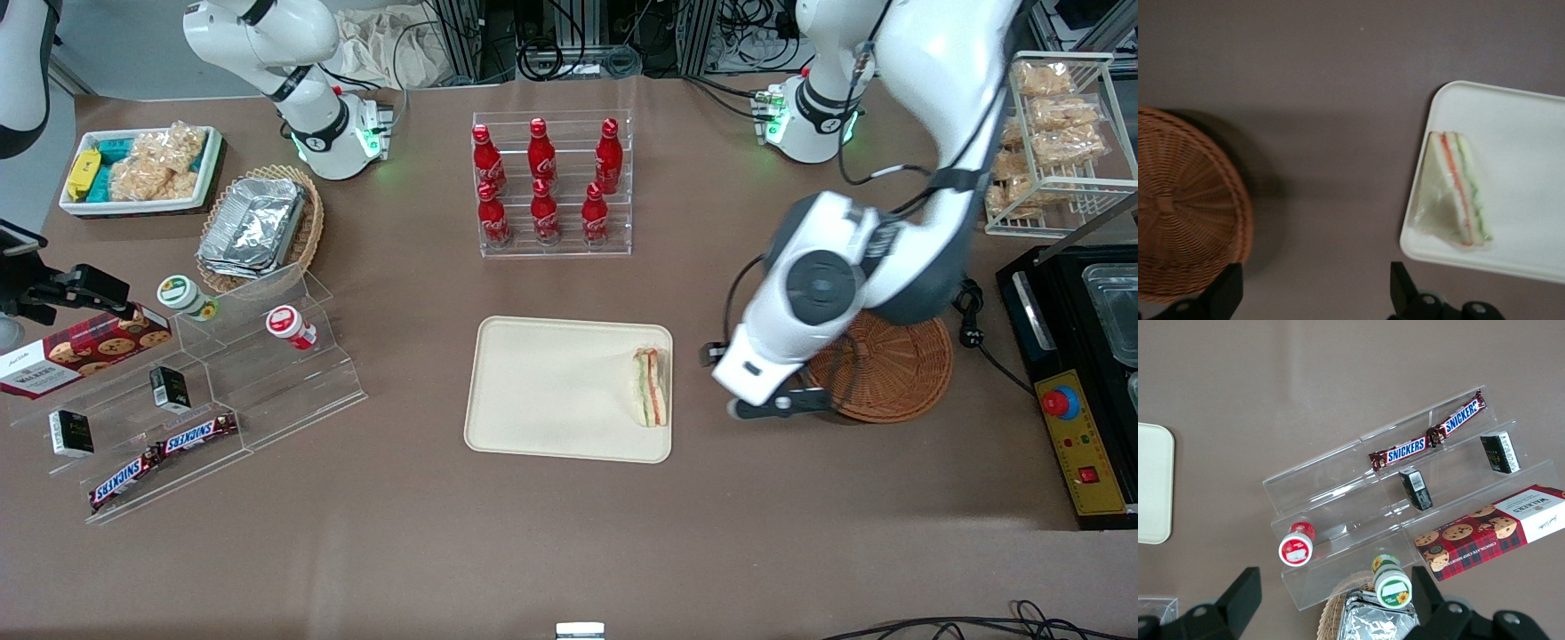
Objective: Place sandwich from basket to tray
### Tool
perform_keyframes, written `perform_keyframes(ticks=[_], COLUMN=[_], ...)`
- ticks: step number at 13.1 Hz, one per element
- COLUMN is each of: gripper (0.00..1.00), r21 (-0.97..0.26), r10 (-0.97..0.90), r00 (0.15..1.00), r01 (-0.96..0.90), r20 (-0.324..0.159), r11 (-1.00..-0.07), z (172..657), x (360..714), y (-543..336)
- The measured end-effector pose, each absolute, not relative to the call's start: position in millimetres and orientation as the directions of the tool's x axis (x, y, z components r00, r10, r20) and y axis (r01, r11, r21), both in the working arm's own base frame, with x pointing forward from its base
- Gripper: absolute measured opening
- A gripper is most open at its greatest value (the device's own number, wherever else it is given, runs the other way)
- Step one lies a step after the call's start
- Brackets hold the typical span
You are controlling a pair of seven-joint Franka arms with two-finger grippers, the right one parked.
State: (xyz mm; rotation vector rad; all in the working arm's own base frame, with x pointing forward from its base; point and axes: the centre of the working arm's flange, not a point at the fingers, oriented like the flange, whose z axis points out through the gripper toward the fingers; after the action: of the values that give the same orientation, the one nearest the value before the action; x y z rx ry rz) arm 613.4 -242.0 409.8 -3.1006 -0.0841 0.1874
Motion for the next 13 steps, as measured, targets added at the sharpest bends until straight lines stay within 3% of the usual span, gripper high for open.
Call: perform_keyframes(ticks=[4, 8, 13], gripper=[0.99, 0.99, 0.99], r21=[-0.031, -0.028, -0.037], r10=[0.007, 0.03, 0.041], r00=[0.987, 0.99, 0.991], r01=[0.002, 0.026, 0.036], r20=[-0.163, -0.138, -0.131], r11=[-1.0, -0.999, -0.999], z=[463.4, 500.0, 505.1], x=[617.0, 616.9, 617.0], y=[-146.5, -69.8, -51.2])
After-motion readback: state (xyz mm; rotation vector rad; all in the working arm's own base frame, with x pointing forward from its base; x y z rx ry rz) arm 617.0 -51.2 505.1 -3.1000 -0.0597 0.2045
